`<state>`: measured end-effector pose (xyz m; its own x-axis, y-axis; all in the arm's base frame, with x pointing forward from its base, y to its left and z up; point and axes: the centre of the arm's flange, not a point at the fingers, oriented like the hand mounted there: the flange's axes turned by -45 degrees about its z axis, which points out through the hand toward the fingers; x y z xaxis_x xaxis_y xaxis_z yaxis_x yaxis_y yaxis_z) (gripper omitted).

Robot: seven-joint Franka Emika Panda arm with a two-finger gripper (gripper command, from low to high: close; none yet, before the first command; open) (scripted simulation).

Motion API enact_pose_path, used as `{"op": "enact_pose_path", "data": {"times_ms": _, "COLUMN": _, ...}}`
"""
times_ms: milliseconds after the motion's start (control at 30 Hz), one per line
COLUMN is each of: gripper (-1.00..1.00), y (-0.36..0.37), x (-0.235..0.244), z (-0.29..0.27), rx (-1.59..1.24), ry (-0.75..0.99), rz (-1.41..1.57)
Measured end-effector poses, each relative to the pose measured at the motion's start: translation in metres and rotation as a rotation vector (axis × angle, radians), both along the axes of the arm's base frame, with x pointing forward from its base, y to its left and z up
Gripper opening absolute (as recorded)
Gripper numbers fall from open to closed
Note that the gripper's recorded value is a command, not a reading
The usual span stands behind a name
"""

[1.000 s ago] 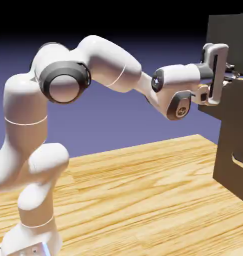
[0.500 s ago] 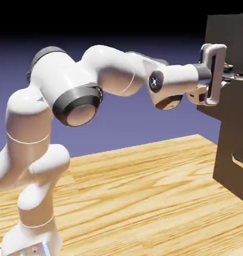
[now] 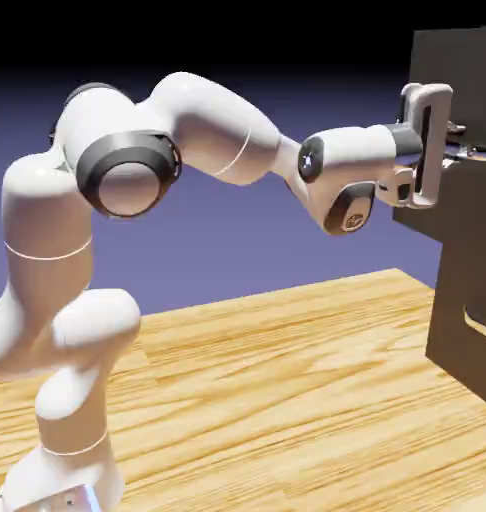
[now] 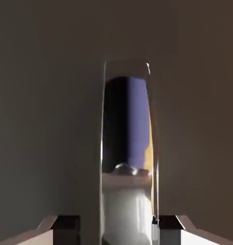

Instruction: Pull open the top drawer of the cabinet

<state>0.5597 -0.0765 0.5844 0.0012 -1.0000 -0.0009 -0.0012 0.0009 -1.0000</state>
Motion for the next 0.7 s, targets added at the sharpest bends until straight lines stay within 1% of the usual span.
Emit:
{"op": "enact_pose_path", "data": {"times_ms": 367, "gripper": -1.0, "y": 0.0, "x": -0.026, "z": 0.001, "rx": -0.001, "ry": -0.002, "rz": 0.0}}
{"op": "enact_pose_path", "data": {"times_ms": 700, "gripper": -1.0, "y": 0.0, "x": -0.074, "z": 0.001, "rx": -0.001, "ry": -0.002, "rz": -0.001}}
